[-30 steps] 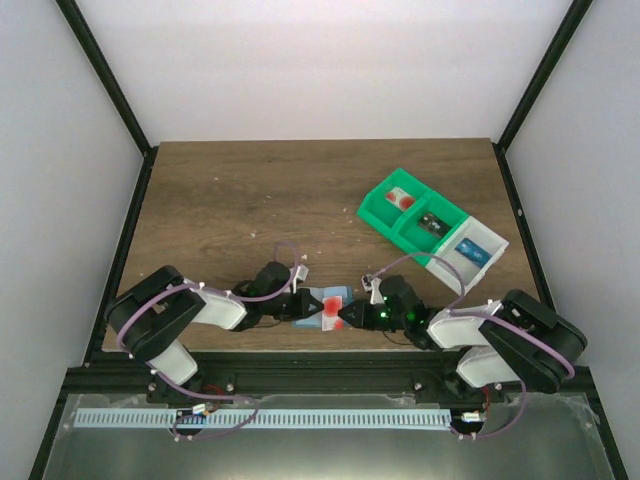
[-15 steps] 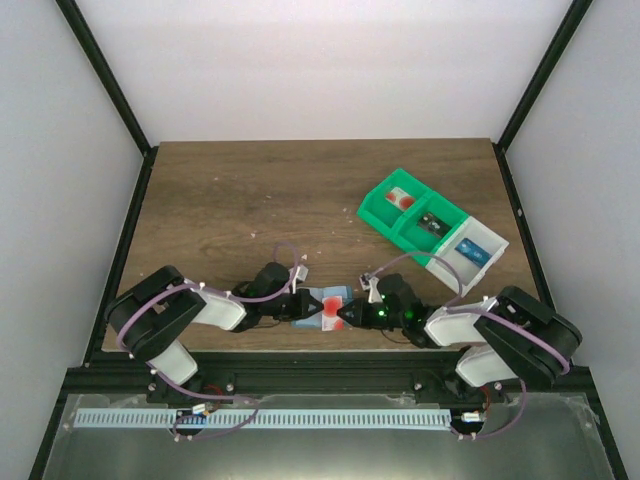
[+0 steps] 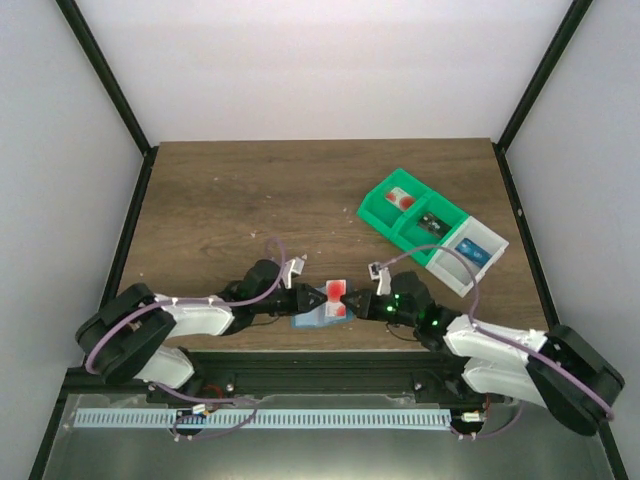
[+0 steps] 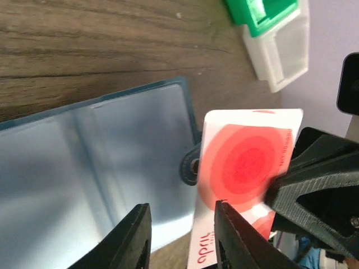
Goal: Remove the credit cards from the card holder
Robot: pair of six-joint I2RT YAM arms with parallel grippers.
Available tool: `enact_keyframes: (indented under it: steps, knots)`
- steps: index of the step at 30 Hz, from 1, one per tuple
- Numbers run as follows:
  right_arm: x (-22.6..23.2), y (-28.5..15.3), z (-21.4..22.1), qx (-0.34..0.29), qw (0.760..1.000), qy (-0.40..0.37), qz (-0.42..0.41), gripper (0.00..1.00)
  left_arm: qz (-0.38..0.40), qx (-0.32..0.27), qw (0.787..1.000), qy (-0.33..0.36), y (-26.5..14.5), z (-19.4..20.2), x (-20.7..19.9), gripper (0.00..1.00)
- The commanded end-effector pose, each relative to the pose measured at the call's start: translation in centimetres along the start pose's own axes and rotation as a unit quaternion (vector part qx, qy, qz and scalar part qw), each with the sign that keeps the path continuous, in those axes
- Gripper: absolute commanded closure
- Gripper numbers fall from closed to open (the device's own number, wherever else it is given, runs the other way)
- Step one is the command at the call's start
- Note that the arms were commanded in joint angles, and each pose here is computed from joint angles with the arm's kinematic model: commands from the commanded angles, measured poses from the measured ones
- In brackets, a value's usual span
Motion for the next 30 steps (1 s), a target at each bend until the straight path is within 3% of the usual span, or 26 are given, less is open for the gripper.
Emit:
enact_keyframes:
  steps: [1, 9, 15, 22, 25, 30]
  knots:
    - [0.5, -1.6, -0.9, -0.039, 0.999, 0.006, 0.002, 1.0, 0.039, -0.009, 0.999, 0.004, -0.7, -0.9, -2.3, 0.64]
    - [3.9, -4.4, -1.6, -0.081, 0.991, 0.04, -0.101, 1.0, 0.179, -0.042, 0.983, -0.006, -3.9, -2.1, -8.1, 0.46]
    - [6.7, -5.7, -1.6, -0.078, 0.98, 0.045, -0.18, 1.0, 0.186, -0.049, 0.981, -0.011, -4.5, -2.1, -8.4, 0.44]
    - [7.5, -6.1, -1.4, -0.071, 0.976, 0.044, -0.202, 1.0, 0.203, -0.038, 0.978, -0.014, -4.2, -1.9, -8.7, 0.44]
    - [7.6, -5.9, -1.4, -0.067, 0.975, 0.046, -0.206, 0.99, 0.215, -0.031, 0.976, -0.015, -4.1, -1.7, -9.1, 0.52]
    - [7.7, -5.5, -1.1, -0.053, 0.977, 0.032, -0.203, 0.95, 0.231, -0.024, 0.973, -0.003, -4.3, -1.3, -9.4, 0.97]
Point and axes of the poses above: each gripper's point midway between its finger pads, its own y axis out along the fingers, its own x axis along the line the jaws close on, z = x × y, the point moved 2 cm from there along -y, back along the fingers, and after that the axes turned 11 degrees about y, right-handed, at the moved point
